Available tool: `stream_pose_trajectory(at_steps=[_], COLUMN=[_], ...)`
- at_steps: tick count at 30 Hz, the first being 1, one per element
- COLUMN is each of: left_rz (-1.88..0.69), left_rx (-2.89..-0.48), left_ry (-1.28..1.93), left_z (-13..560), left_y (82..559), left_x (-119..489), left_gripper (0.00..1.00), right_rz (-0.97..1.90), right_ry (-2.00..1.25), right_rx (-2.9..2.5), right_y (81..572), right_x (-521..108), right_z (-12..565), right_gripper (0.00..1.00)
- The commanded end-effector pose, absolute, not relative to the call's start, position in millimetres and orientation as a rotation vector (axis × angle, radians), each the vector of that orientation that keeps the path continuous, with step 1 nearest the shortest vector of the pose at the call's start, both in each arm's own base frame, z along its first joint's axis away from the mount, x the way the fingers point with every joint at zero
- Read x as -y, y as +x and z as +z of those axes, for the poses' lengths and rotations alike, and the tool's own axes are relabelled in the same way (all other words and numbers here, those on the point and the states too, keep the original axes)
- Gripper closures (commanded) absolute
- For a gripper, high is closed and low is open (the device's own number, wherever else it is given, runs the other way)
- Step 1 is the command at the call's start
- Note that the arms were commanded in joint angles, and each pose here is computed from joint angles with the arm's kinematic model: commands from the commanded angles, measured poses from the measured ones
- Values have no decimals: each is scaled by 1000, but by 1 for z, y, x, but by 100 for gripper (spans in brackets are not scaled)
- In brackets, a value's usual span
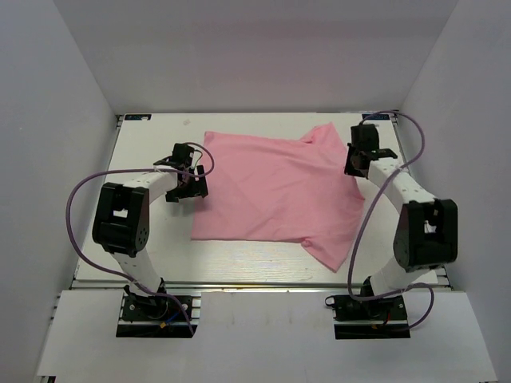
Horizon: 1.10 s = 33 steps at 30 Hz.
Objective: Fold and stack the t-shirts
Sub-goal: Flatten out the tshirt
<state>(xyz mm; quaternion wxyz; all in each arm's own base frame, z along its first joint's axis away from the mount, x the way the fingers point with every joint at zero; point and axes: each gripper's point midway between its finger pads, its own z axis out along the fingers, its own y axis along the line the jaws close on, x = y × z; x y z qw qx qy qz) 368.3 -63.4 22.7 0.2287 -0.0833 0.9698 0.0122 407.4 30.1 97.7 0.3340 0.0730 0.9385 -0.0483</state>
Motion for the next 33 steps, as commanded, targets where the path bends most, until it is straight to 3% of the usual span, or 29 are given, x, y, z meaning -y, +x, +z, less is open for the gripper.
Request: stream_pose_trajectory(at_steps=[1, 4, 8, 9, 11, 12, 15, 22, 28, 33], left_rz=[2, -23, -24, -31, -47, -56, -68, -284, -392, -361], left_rx=[-2593, -2599, -2597, -2578, -2568, -2545, -2510, -2470, -2555, -2638], left_ry=[-247, -241, -241, -241, -238, -238, -237, -200, -212, -217], left_z=[44, 42, 45, 52, 58, 67, 86, 122, 93, 68], left_y=[378, 376, 378, 381, 382, 387, 387, 357, 299, 260], left_x=[64, 67, 67, 68, 70, 71, 71, 96, 103, 98], left_gripper=[0, 0, 0, 0, 0, 0, 0, 0, 0, 0], right_rz=[-280, -260, -439, -453, -554, -544, -524, -414, -128, -81], right_ry=[343, 352, 426, 446, 496, 517, 565, 610, 602, 617], right_rx=[-2414, -2461, -2584, -2556, -2559, -2516, -2447, -2419, -2433, -2516], right_y=[382, 369, 354, 364, 361, 372, 383, 354, 291, 234], right_x=[-4, -8, 9, 11, 23, 24, 26, 20, -6, -10], right_z=[126, 103, 69, 79, 79, 92, 119, 145, 150, 123], right_gripper=[100, 100, 100, 91, 62, 33, 10, 10, 10, 10])
